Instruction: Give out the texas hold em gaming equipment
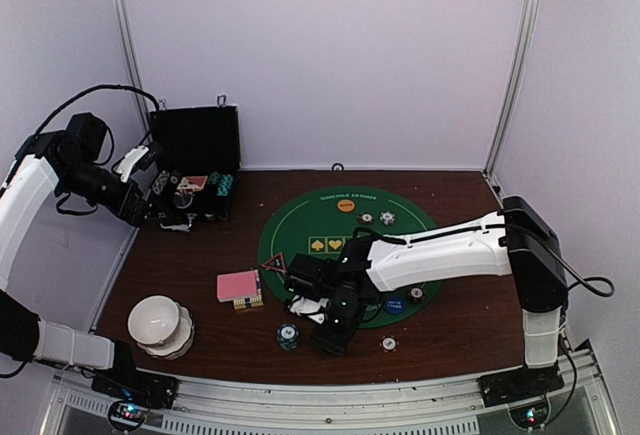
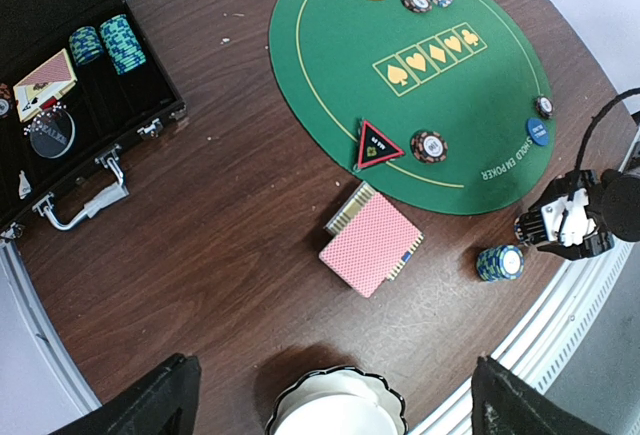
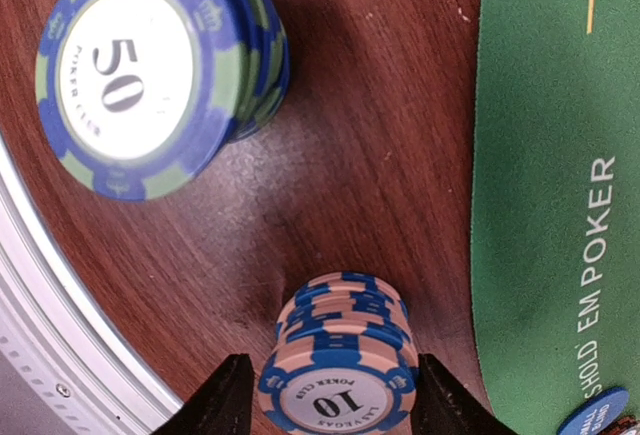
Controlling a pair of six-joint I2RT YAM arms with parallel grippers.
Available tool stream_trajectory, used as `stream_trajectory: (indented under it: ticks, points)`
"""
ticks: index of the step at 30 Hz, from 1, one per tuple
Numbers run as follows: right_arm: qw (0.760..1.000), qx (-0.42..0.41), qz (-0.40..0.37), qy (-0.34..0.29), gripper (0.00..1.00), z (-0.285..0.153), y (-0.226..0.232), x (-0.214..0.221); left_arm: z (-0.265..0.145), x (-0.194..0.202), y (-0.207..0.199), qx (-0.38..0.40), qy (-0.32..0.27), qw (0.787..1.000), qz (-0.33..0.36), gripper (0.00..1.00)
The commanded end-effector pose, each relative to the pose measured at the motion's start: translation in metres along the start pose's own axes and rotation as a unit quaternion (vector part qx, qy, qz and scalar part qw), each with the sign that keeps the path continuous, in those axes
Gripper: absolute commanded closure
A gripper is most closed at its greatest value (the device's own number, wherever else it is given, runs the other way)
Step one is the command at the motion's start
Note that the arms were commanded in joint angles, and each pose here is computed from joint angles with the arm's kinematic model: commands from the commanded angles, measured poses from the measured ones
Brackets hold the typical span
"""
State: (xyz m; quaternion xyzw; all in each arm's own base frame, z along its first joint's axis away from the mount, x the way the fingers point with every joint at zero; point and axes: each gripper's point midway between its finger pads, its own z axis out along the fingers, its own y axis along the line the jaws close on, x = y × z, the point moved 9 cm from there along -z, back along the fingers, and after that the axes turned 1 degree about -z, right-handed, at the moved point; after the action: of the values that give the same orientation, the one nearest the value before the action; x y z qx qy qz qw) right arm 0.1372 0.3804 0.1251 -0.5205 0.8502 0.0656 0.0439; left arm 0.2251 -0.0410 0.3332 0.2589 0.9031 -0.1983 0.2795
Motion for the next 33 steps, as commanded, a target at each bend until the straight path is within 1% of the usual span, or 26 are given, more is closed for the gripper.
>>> stream_trajectory:
  ticks: [1,8,12,21,26,33]
  points:
    - [1.000,0.010,0.000,-0.010,0.45,-0.010,-0.002,-0.005,-0.007,-0.003,-0.002,-0.002,-0.014,1.000,0.011,0.02]
    - [1.000,0.017,0.000,-0.024,0.46,-0.018,-0.003,-0.010,-0.007,-0.002,-0.002,-0.002,-0.013,1.000,0.010,0.02]
    - [1.000,0.018,0.000,-0.023,0.50,-0.017,-0.004,-0.011,-0.007,-0.002,-0.003,-0.003,-0.014,1.000,0.011,0.02]
    - [1.000,0.023,0.000,-0.014,0.52,-0.008,-0.004,-0.010,-0.008,-0.002,-0.003,-0.004,-0.014,1.000,0.011,0.02]
    - [0.999,0.027,-0.001,-0.017,0.56,-0.010,-0.005,-0.012,-0.008,-0.003,-0.003,-0.004,-0.014,1.000,0.012,0.03]
    - [1.000,0.018,-0.003,-0.012,0.56,-0.006,-0.003,-0.010,-0.009,-0.002,-0.003,-0.006,-0.015,1.000,0.013,0.03]
